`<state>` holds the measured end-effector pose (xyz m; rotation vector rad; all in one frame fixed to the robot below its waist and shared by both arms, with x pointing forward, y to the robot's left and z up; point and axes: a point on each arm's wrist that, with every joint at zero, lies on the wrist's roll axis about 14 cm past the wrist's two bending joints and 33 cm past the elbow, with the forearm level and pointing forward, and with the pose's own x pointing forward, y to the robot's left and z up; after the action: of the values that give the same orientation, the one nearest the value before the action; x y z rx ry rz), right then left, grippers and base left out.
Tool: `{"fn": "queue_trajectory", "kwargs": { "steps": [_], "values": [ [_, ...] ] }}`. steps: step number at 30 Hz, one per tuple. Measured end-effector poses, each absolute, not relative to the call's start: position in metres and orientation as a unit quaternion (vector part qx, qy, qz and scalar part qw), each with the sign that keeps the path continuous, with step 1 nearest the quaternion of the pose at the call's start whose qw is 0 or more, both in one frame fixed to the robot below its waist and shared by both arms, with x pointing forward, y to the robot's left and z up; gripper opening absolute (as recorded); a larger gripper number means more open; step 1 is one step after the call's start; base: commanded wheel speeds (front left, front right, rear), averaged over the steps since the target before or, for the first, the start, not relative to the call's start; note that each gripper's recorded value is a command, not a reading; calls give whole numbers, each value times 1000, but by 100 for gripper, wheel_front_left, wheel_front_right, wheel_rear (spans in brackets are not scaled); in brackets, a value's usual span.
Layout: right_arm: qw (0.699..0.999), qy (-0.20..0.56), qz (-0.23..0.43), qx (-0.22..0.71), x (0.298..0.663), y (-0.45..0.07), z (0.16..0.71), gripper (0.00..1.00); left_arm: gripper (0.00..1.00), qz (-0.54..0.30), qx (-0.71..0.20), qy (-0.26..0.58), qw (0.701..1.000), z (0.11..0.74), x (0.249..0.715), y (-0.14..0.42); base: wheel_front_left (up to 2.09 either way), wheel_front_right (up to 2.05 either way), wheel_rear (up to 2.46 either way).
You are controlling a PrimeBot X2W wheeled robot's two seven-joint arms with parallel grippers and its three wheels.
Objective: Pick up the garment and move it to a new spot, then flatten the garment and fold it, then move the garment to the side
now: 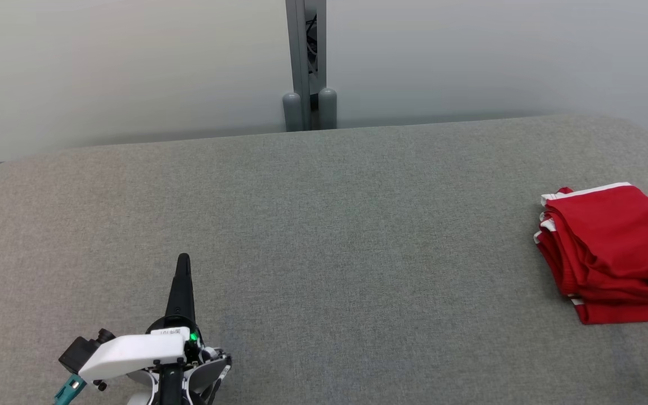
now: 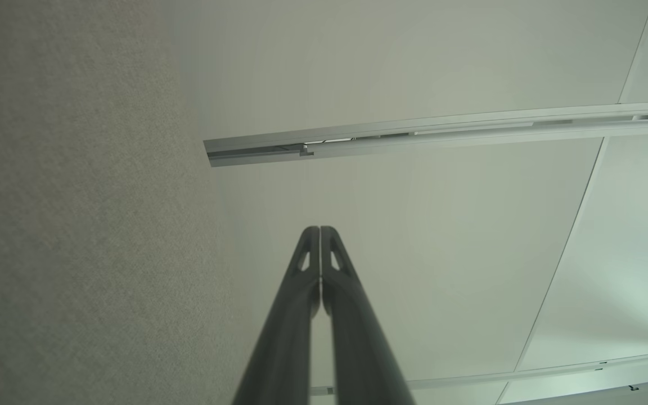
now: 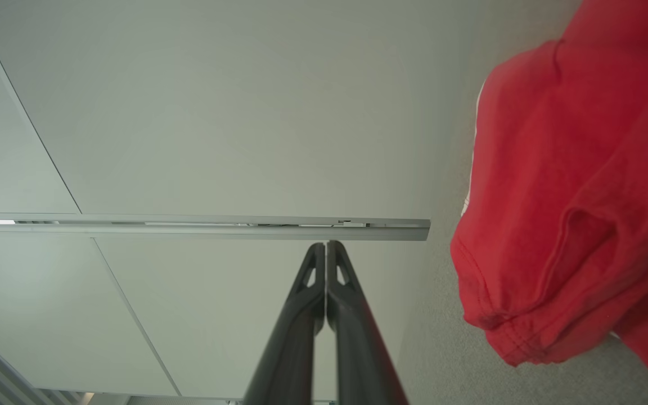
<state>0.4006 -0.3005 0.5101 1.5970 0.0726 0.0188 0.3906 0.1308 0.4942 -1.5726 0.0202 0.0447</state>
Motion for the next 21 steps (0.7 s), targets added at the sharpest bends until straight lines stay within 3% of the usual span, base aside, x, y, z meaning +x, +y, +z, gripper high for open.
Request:
{"fn": "queue_trajectory", "kwargs": {
  "steps": [21],
  "values": [
    [697, 32, 8, 716, 401, -301, 510, 0, 0, 20, -708, 9, 706, 494, 391, 131, 0, 0, 0]
  ]
}}
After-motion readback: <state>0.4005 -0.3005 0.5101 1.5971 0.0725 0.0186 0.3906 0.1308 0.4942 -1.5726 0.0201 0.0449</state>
